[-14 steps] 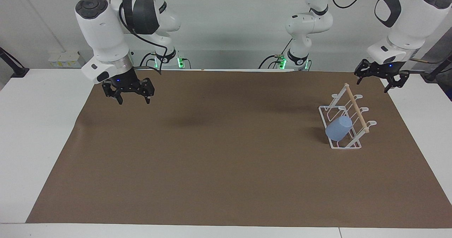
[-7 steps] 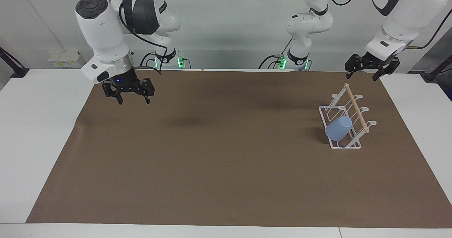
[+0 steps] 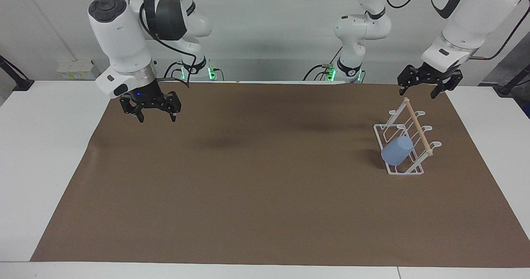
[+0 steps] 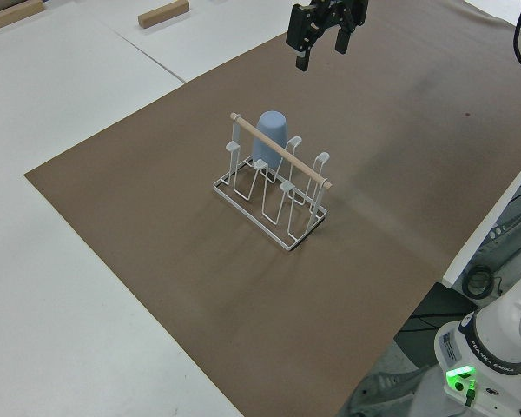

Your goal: Hang cup on cup holder

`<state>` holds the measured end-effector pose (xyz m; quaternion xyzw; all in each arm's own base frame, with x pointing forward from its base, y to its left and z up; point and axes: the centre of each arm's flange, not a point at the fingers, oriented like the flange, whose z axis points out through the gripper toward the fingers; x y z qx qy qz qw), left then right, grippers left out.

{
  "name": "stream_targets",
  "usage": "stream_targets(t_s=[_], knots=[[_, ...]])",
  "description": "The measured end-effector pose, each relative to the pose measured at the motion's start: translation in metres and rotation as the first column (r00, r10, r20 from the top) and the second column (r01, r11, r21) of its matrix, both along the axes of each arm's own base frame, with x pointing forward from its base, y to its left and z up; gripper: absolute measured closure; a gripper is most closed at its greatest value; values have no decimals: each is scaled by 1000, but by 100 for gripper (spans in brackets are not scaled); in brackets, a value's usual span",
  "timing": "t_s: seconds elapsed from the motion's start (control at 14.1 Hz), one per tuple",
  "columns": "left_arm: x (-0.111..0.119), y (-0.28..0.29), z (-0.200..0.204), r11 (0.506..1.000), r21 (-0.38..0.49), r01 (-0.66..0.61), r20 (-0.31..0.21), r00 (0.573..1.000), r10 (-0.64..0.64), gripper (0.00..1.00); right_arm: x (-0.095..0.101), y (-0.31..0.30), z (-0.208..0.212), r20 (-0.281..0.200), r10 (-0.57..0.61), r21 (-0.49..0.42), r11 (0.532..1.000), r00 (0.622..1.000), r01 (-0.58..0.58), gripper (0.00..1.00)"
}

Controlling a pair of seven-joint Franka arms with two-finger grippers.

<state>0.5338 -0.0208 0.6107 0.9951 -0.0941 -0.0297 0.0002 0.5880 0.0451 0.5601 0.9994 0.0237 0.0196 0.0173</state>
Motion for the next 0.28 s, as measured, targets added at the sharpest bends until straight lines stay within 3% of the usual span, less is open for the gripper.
stream_targets(t_s=[0.28], knots=[[3, 16, 12, 1000, -7, -30, 24, 999, 30, 0, 0, 0, 0, 0, 0, 0, 1000, 1000, 0, 0]])
